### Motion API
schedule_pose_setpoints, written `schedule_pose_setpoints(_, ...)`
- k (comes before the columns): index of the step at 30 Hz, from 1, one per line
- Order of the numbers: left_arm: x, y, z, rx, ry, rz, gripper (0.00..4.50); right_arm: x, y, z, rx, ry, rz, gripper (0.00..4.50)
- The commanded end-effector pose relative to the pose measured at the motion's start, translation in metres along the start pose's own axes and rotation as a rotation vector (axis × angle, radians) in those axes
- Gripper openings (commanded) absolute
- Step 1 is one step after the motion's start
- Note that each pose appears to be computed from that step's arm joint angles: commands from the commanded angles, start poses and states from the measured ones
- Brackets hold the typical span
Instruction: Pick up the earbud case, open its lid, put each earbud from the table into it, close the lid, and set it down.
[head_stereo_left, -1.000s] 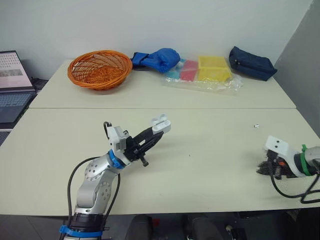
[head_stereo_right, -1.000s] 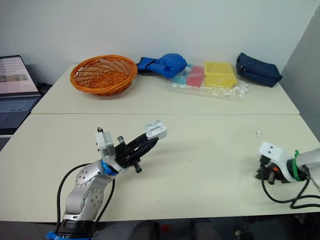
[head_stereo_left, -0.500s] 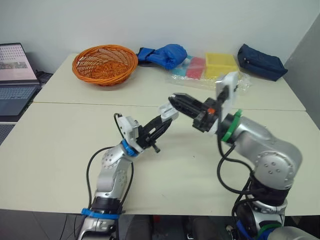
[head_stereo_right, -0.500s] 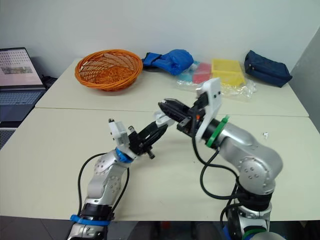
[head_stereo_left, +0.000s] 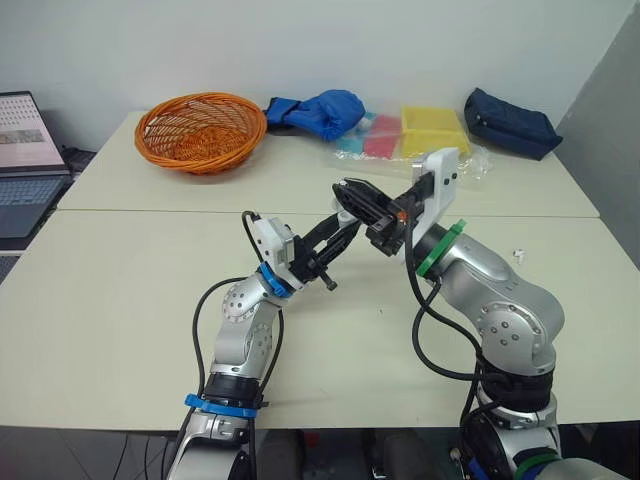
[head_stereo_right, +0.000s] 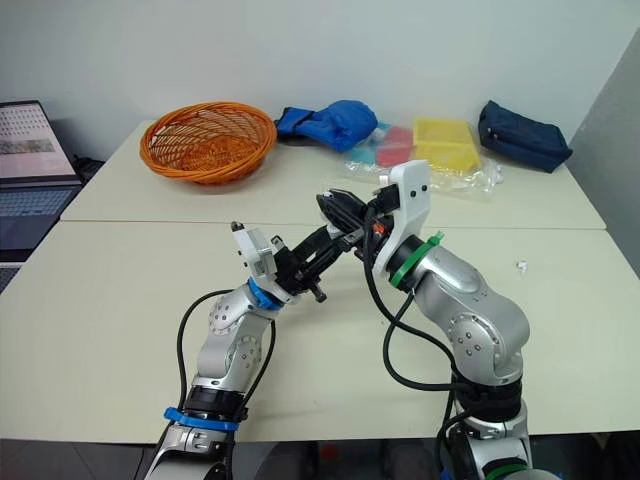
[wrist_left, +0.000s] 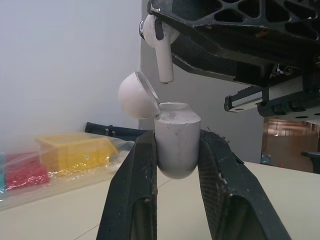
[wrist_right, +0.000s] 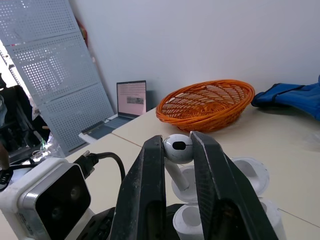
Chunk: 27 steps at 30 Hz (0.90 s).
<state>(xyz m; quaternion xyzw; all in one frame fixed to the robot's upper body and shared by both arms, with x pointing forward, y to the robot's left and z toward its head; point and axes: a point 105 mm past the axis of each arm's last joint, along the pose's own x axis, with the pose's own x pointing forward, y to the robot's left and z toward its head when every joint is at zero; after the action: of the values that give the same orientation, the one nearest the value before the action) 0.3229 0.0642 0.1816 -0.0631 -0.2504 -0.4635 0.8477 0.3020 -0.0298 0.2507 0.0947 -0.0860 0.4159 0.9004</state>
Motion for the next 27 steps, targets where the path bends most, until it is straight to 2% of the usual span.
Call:
schedule_pose_setpoints(1,0.008,-0.004,0.013,0.028,-0.048,-0.033,0.76,-0.004,0.000,0.003,-0.028,-0.022,-0.010,0.39)
schedule_pose_setpoints(19,0.010,-0.005,0.017,0.022,-0.063,-0.033,0.76,-0.008,-0.004,-0.018,-0.048,0.045,-0.043,0.39)
schedule_pose_setpoints(25,0.010,-0.005,0.017,0.016,-0.062,-0.036,0.76,-0.009,-0.012,-0.018,-0.072,0.038,-0.076,2.36)
schedule_pose_setpoints(27,0.011,-0.005,0.017,0.015,-0.061,-0.038,0.76,-0.009,-0.014,-0.016,-0.081,0.032,-0.086,2.36)
